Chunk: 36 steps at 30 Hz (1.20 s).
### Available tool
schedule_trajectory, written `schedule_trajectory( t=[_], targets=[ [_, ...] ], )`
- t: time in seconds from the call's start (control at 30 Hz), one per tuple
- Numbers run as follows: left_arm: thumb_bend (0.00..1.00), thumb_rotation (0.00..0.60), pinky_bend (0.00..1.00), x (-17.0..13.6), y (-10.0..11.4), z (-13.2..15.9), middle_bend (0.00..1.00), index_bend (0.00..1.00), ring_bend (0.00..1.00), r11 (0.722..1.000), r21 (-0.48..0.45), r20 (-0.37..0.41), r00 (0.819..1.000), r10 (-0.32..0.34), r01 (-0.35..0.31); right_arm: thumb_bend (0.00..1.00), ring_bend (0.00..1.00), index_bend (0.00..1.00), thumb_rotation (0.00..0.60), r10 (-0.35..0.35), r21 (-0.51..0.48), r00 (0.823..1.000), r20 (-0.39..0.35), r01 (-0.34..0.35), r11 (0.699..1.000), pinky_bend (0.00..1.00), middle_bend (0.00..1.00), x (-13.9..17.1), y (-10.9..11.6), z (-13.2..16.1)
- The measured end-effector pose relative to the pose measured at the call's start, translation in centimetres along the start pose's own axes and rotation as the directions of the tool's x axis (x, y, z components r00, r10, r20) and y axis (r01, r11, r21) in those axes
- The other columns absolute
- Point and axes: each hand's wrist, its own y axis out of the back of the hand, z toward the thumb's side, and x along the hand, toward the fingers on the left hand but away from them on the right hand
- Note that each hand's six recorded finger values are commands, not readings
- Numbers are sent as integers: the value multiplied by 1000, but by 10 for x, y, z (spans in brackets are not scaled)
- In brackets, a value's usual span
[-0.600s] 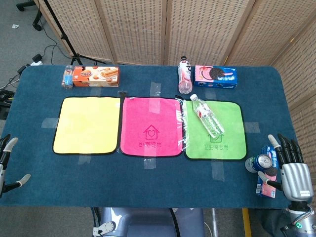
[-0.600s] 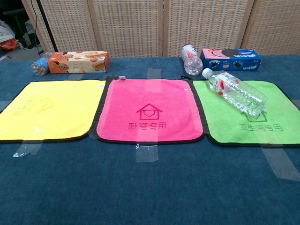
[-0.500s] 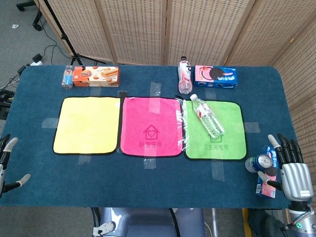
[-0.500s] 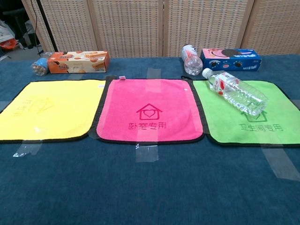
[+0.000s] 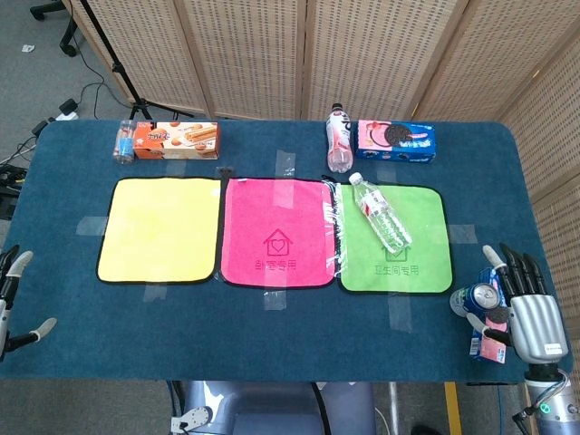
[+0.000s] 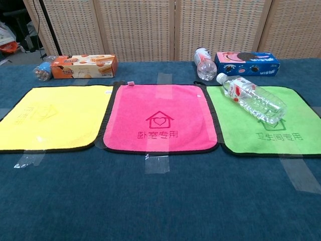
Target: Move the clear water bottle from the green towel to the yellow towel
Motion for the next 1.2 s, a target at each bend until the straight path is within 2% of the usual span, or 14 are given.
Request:
schedule_trajectory(
  t=[0.03, 0.07, 0.13, 0.2, 0.33, 0.47, 0.6, 0.7, 0.83, 1.0, 1.2],
  targets=[
    [0, 600, 0, 1, 0, 0, 0, 0, 0, 1000, 2, 0, 1000, 0, 0, 412, 0, 12, 600, 2, 1, 1000, -8, -2, 1000, 0, 0, -4, 0, 1],
    [0, 600, 0, 2, -1, 1, 0, 0, 0, 1000, 6, 0, 1000, -1, 1, 533, 0, 25, 600, 5, 2, 1000, -16, -5, 1000, 0, 0, -9, 1, 3],
    [0, 600, 0, 3, -1, 1, 0, 0, 0, 1000, 9, -1, 1000, -3, 3, 860, 0, 65, 600, 14, -1, 999, -36, -15, 1000, 0, 0, -22, 2, 8],
    [0, 600, 0, 5, -3, 2, 0, 0, 0, 1000, 12, -1, 1000, -7, 7, 987, 0, 91, 600, 22, -8, 998, -59, -22, 1000, 0, 0, -39, 5, 15],
    [0, 600, 0, 10, -1, 3, 0, 0, 0, 1000, 13, -2, 1000, 4, -4, 1000, 0, 149, 600, 35, -46, 996, -80, -39, 998, 10, 20, -77, 11, 28],
    [0, 600, 0, 13, 0, 1, 0, 0, 0, 1000, 14, -17, 1000, 11, -11, 1000, 0, 154, 600, 64, -130, 996, -54, -71, 989, 28, 36, -115, 15, 36],
    [0, 600, 0, 19, -3, -2, 0, 0, 0, 1000, 11, -37, 999, -2, 2, 1000, 0, 153, 600, 159, -227, 987, -2, -156, 961, 32, 39, -147, 3, 38],
    [0, 600, 0, 24, -3, -2, 0, 0, 0, 1000, 10, -44, 999, -7, 7, 1000, 0, 153, 600, 258, -314, 965, 41, -232, 920, 55, 61, -164, -12, 37],
    [0, 600, 0, 28, -5, -3, 0, 0, 0, 1000, 6, -53, 998, -17, 17, 1000, 0, 153, 600, 371, -433, 923, 96, -297, 851, 176, 92, -186, -33, 35],
    [0, 600, 0, 33, -6, -5, 0, 0, 0, 1000, 1, -61, 998, -29, 29, 1000, 5, 153, 600, 450, -552, 881, 145, -305, 776, 188, 114, -212, -57, 34],
    [0, 600, 0, 37, -7, -7, 0, 0, 0, 999, -5, -72, 996, -44, 44, 1000, 31, 153, 600, 483, -622, 854, 192, -275, 733, 202, 128, -230, -81, 34]
  ],
)
